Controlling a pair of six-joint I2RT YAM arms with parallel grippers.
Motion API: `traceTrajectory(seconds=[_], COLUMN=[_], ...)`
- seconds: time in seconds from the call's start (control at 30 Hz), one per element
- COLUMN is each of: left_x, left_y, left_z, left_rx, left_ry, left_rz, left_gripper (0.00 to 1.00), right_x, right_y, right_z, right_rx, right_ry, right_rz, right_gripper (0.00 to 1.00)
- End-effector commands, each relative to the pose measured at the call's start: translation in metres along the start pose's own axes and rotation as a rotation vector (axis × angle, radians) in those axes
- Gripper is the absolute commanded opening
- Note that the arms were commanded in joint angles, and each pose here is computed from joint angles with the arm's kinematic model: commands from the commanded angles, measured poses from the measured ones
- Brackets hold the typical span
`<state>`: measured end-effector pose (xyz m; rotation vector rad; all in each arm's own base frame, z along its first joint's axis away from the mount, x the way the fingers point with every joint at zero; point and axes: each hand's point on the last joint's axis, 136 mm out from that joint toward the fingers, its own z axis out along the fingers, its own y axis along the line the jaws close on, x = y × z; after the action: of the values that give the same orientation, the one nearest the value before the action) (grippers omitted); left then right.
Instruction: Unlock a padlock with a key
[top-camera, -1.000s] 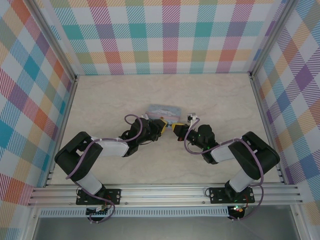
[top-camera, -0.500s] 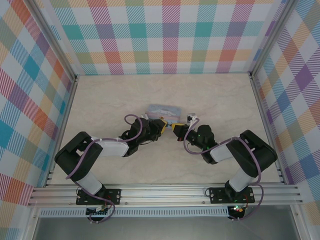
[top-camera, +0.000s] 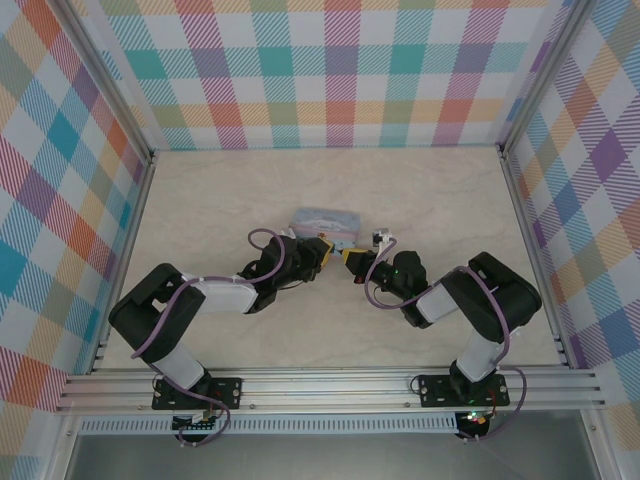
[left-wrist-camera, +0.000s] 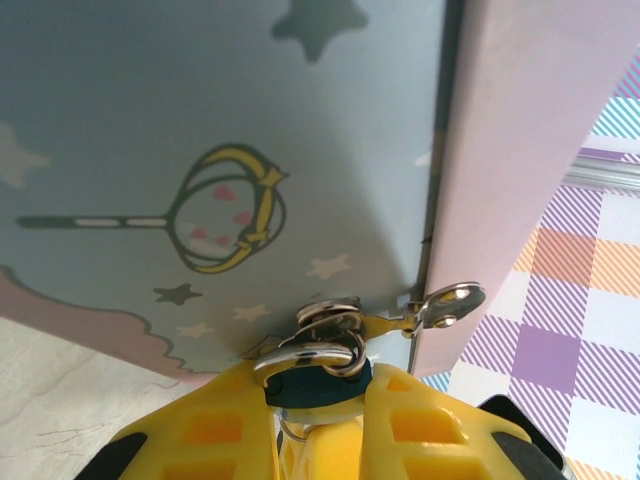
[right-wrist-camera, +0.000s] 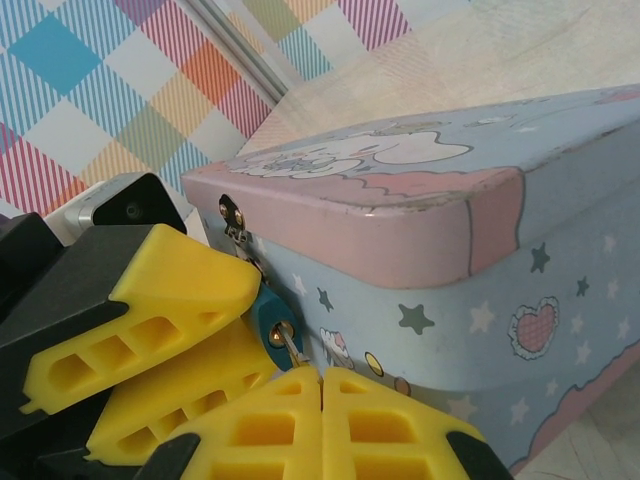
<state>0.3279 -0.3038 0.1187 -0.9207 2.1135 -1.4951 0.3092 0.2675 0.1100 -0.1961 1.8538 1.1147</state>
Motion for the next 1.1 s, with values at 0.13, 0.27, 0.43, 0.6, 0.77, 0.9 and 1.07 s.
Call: traceTrajectory(seconds=[0.13,0.27,0.43,0.6,0.77,0.9,1.07], left_x=[0.027,0.028,0.028,0.030,0.030,0.030,0.028], left_y=[-0.027,-0.020,-0.021,-0.025,-0.018,-0.013,0.001], left_z=[-0.011,-0.012,-0.010,-0.009,-0.006,-0.003,0.004], left_rx=[0.065,0.039,0.043,0.049,0.033,0.018,-0.013], left_ry=[0.117,0.122,0.127,0.134,0.138,0.142,0.133], left_rz=[0.086,0.105,0.104,0.105,0.110,0.118,0.120], left_gripper=[0.00,0.00,0.00,0.00,0.00,0.00,0.00], right_x=[-0.011,-0.012,-0.010,-0.007,-0.008,-0.008,0.007], right_y=[0.011,0.015,0.020,0.018,0.026,0.030,0.023], right_z=[0.004,0.004,0.007,0.009,0.016,0.020,0.020], right_rx=[-0.038,-0.049,-0.092,-0.089,-0.139,-0.174,-0.154], right_ry=[-0.007,-0.001,0.011,0.016,0.031,0.026,0.056], right_rz=[-0.072,-0.092,-0.097,-0.092,-0.065,-0.027,0.060], right_gripper=[0.04,0.03,0.03,0.03,0.03,0.03,0.03])
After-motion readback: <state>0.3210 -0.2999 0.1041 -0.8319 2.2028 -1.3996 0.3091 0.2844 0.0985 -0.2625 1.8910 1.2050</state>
